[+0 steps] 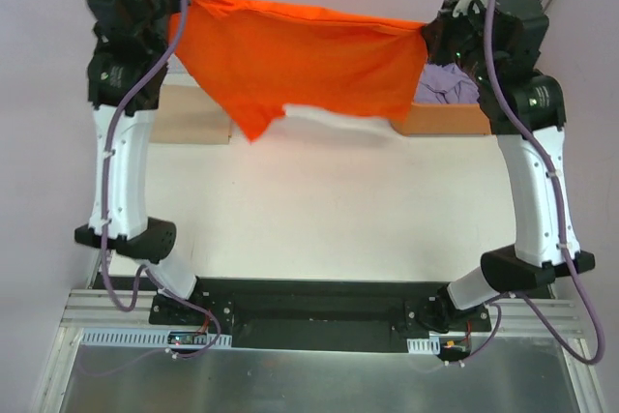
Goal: Fold and stack the t-shirts
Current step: Flatten out the tshirt
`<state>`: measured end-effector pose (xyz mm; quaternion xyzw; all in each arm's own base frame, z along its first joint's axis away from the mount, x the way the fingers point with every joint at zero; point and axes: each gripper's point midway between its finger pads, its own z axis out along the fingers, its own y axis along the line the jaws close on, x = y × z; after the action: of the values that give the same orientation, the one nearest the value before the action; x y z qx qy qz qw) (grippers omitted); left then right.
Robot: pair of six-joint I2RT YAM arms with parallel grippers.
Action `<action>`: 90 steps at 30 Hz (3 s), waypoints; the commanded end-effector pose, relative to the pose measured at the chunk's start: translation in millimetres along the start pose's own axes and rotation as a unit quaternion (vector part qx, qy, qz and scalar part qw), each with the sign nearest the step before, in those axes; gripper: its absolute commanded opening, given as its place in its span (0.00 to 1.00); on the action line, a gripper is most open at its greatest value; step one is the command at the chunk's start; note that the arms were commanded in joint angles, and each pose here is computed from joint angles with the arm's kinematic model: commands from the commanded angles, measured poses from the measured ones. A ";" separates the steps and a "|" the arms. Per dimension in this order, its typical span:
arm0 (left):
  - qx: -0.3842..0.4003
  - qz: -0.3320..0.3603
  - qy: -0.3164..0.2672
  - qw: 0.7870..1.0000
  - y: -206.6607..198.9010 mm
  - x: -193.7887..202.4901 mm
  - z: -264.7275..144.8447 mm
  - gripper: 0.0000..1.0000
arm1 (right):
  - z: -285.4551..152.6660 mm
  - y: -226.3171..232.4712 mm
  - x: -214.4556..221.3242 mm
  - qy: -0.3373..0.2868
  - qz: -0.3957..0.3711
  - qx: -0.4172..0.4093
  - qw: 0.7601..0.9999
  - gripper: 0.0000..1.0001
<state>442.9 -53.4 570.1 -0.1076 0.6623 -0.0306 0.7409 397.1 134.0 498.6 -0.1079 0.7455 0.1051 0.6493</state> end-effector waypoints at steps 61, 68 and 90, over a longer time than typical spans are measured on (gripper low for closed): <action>-0.262 -0.382 0.331 0.822 157.1 421.2 -354.8 0.05 | -248.5 84.3 485.7 0.536 0.227 -0.048 0.812 0.48; -0.299 -0.378 0.265 0.835 177.6 372.5 -356.9 0.99 | -221.3 58.1 428.9 0.437 0.198 0.002 0.878 0.96; -0.038 -0.182 0.460 0.868 35.7 416.5 -143.8 0.99 | 34.2 -2.7 393.4 0.411 0.174 0.042 0.894 0.96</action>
<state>314.0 -103.8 144.7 -0.2873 0.8846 -0.1862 0.3166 332.3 117.4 107.6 0.0497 0.9606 0.0871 0.2591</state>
